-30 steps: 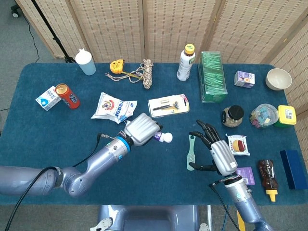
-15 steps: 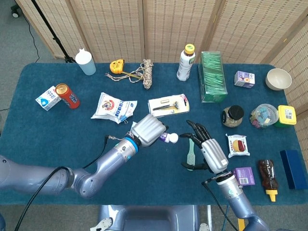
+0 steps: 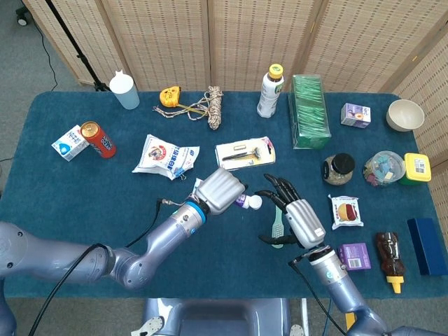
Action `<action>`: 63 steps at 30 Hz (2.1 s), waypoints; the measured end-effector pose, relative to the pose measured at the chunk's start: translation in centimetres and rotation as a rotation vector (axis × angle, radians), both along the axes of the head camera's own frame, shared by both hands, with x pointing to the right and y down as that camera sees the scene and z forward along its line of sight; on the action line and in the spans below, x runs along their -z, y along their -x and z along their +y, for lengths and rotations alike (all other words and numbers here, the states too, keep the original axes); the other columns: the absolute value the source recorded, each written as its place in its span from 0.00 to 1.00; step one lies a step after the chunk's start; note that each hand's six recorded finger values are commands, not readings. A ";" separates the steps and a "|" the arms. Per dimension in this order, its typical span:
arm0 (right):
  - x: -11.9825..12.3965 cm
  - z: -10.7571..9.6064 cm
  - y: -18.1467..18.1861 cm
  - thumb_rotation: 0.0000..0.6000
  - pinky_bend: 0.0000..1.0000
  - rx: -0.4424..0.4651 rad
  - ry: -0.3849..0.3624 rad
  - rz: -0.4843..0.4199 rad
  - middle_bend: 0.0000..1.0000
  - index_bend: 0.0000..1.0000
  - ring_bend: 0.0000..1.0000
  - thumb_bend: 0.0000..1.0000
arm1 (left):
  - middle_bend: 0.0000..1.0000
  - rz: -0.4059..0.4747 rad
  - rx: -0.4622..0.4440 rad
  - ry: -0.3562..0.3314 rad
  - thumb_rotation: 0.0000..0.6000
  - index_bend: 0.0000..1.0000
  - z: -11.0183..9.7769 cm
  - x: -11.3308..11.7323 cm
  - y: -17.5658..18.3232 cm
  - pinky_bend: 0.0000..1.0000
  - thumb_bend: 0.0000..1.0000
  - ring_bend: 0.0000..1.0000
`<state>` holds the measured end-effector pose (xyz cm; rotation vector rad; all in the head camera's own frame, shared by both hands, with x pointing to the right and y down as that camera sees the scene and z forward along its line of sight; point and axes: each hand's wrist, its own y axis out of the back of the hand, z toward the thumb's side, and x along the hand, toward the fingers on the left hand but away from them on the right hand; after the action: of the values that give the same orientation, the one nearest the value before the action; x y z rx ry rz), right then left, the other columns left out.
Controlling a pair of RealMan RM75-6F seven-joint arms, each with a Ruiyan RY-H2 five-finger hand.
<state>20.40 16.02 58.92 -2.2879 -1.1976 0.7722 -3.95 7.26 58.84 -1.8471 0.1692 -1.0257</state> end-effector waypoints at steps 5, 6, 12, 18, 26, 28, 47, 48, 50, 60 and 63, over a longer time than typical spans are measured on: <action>-0.1 -0.2 0.2 1.00 0.00 0.005 0.001 0.007 0.00 0.22 0.00 0.04 | 0.50 -0.004 0.004 0.001 1.00 0.58 0.0 -0.1 -0.1 0.52 0.59 0.49; -0.2 -0.2 0.2 1.00 0.00 0.006 0.003 0.008 0.00 0.23 0.00 0.04 | 0.50 -0.004 0.005 0.001 1.00 0.58 0.0 -0.1 -0.1 0.52 0.59 0.49; -0.7 -0.1 0.1 1.00 0.00 0.009 0.016 0.027 0.00 0.34 0.00 0.04 | 0.50 -0.008 0.013 0.002 1.00 0.58 -0.1 -0.3 0.0 0.52 0.59 0.49; -1.0 -0.1 0.1 1.00 0.00 0.011 0.022 0.035 0.00 0.36 0.00 0.04 | 0.50 -0.007 0.016 0.003 1.00 0.58 -0.1 -0.3 0.0 0.52 0.59 0.49; -1.2 -0.1 0.3 1.00 0.00 0.018 0.028 0.045 0.00 0.34 0.00 0.04 | 0.50 -0.002 0.015 0.007 1.00 0.58 0.0 -0.3 0.0 0.52 0.59 0.49; -1.3 -0.1 0.3 1.00 0.00 0.017 0.030 0.047 0.00 0.34 0.00 0.04 | 0.50 -0.001 0.014 0.005 1.00 0.58 0.0 -0.2 0.0 0.52 0.59 0.49; -2.2 0.0 0.7 1.00 0.00 0.024 0.056 0.049 0.00 0.34 0.00 0.04 | 0.51 0.030 0.036 -0.012 1.00 0.59 -0.2 0.3 0.5 0.52 0.59 0.50; -2.3 0.0 0.7 1.00 0.00 0.025 0.057 0.049 0.00 0.34 0.00 0.04 | 0.51 0.033 0.037 -0.013 1.00 0.59 -0.1 0.3 0.5 0.52 0.59 0.50; -2.3 0.0 0.7 1.00 0.00 0.025 0.057 0.051 0.00 0.34 0.00 0.04 | 0.51 0.035 0.040 -0.012 1.00 0.59 -0.1 0.2 0.6 0.52 0.59 0.50; -1.8 0.1 0.2 1.00 0.00 0.018 0.048 0.049 0.00 0.32 0.00 0.04 | 0.51 0.053 0.063 0.000 1.00 0.59 0.1 -0.3 1.3 0.52 0.59 0.50; -1.7 0.1 -0.1 1.00 0.00 0.009 0.050 0.045 0.00 0.30 0.00 0.04 | 0.51 0.063 0.073 0.004 1.00 0.59 0.1 -0.4 1.7 0.52 0.59 0.50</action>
<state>20.53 16.11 60.63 -2.3017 -1.1597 0.8552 -5.68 7.37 59.28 -1.8903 0.2743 -1.0187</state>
